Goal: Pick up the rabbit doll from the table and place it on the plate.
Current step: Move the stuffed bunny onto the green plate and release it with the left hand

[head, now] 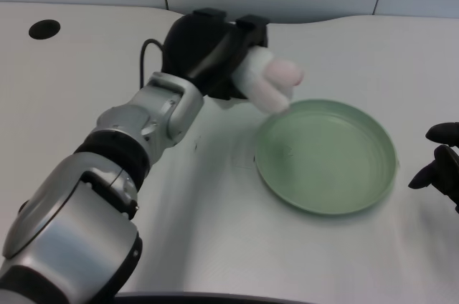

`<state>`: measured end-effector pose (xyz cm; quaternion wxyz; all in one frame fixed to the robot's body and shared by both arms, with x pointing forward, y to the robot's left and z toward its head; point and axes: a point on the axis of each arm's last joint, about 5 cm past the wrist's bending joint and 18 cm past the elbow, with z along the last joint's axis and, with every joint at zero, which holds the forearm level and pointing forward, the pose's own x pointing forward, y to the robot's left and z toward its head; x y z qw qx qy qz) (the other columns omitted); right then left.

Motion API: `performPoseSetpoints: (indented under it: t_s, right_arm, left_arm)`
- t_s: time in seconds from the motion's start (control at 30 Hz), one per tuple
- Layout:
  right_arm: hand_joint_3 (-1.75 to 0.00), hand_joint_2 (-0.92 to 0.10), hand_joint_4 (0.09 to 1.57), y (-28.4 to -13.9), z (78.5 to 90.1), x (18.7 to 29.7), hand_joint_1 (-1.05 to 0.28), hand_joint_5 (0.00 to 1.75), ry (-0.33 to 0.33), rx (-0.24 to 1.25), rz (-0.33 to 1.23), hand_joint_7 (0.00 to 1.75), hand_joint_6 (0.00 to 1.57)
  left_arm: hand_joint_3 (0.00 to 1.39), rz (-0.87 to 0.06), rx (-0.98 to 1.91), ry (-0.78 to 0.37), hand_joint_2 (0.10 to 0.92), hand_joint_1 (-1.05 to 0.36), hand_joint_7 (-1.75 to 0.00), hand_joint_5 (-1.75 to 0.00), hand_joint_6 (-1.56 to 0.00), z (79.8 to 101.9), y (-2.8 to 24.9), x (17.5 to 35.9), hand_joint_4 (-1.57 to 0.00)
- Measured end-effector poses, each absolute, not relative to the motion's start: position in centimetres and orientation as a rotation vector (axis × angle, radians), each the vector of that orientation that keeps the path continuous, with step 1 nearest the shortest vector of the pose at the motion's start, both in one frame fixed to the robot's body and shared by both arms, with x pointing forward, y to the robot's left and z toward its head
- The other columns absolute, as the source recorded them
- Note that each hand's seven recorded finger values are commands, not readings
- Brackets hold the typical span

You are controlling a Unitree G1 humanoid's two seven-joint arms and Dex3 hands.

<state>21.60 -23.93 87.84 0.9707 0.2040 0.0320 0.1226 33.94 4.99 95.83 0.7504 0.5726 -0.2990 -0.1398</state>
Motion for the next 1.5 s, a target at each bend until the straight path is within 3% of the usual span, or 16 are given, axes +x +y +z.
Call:
performPoseSetpoints:
  t_s: [0.1, 0.33, 0.6, 0.63, 0.73, 0.87, 1.03, 1.2, 1.27, 1.43, 1.47, 1.5]
  right_arm:
    - [-0.5, -0.92, 0.26, -23.9, 87.9, 21.7, -0.35, 1.75, 0.063, 0.411, 0.249, 1.49, 0.15]
    - [-0.52, -0.92, 0.27, -23.9, 87.8, 21.8, -0.33, 1.75, 0.079, 0.418, 0.258, 1.5, 0.15]
    - [-0.54, -0.92, 0.29, -23.8, 87.8, 21.9, -0.32, 1.75, 0.083, 0.419, 0.268, 1.52, 0.13]
    - [-0.54, -0.92, 0.29, -23.8, 87.7, 21.9, -0.32, 1.75, 0.083, 0.418, 0.269, 1.53, 0.13]
    - [-0.53, -0.92, 0.29, -23.7, 87.7, 21.9, -0.32, 1.75, 0.086, 0.417, 0.27, 1.56, 0.14]
    - [-0.54, -0.92, 0.28, -23.6, 87.7, 22.0, -0.31, 1.75, 0.085, 0.401, 0.278, 1.59, 0.14]
    - [-0.54, -0.92, 0.28, -23.4, 87.6, 22.0, -0.31, 1.75, 0.055, 0.375, 0.299, 1.6, 0.14]
    - [-0.53, -0.92, 0.28, -23.3, 87.6, 22.0, -0.31, 1.75, 0.053, 0.374, 0.302, 1.59, 0.16]
    - [-0.52, -0.92, 0.28, -23.3, 87.6, 22.0, -0.31, 1.75, 0.052, 0.373, 0.302, 1.59, 0.17]
    - [-0.51, -0.92, 0.3, -23.2, 87.6, 22.0, -0.31, 1.75, 0.045, 0.361, 0.306, 1.58, 0.19]
    - [-0.52, -0.92, 0.3, -23.2, 87.6, 22.0, -0.3, 1.75, 0.043, 0.359, 0.306, 1.58, 0.19]
    - [-0.52, -0.92, 0.3, -23.2, 87.6, 22.0, -0.3, 1.75, 0.038, 0.355, 0.306, 1.57, 0.19]
  left_arm:
    - [0.02, -0.326, 1.24, -0.699, 0.856, -0.19, -1.73, -1.75, -0.63, 96.9, 3.6, 34.0, -0.97]
    - [0.01, -0.519, 1.254, -0.68, 0.835, -0.28, -1.75, -1.75, -0.66, 96.9, 0.6, 32.8, -0.95]
    - [0.02, -0.666, 1.284, -0.7, 0.84, -0.21, -1.75, -1.75, -0.7, 96.7, -2.2, 31.5, -0.95]
    - [0.01, -0.674, 1.287, -0.702, 0.831, -0.24, -1.67, -1.75, -0.69, 96.7, -2.4, 31.4, -0.94]
    - [0.01, -0.711, 1.31, -0.69, 0.823, -0.31, -1.16, -1.74, -0.77, 96.6, -2.8, 31.1, -0.89]
    - [0.0, -0.74, 1.321, -0.682, 0.825, -0.34, -0.91, -1.68, -0.83, 96.5, -3.3, 30.8, -0.87]
    - [0.01, -0.739, 1.341, -0.673, 0.838, -0.35, -1.02, -1.74, -0.78, 96.4, -3.2, 30.8, -0.84]
    - [0.01, -0.756, 1.358, -0.652, 0.854, -0.36, -1.0, -1.53, -0.75, 96.2, -3.1, 30.8, -0.81]
    - [0.01, -0.762, 1.374, -0.648, 0.864, -0.35, -1.14, -1.58, -0.69, 96.1, -3.0, 30.8, -0.76]
    - [0.0, -0.741, 1.434, -0.627, 0.862, -0.37, -1.09, -1.6, -0.66, 95.9, -2.9, 30.9, -0.75]
    - [0.01, -0.736, 1.441, -0.623, 0.875, -0.42, -1.13, -1.45, -0.52, 95.9, -2.9, 31.0, -0.53]
    - [0.01, -0.732, 1.449, -0.62, 0.882, -0.45, -1.15, -1.36, -0.43, 95.9, -2.9, 31.0, -0.42]
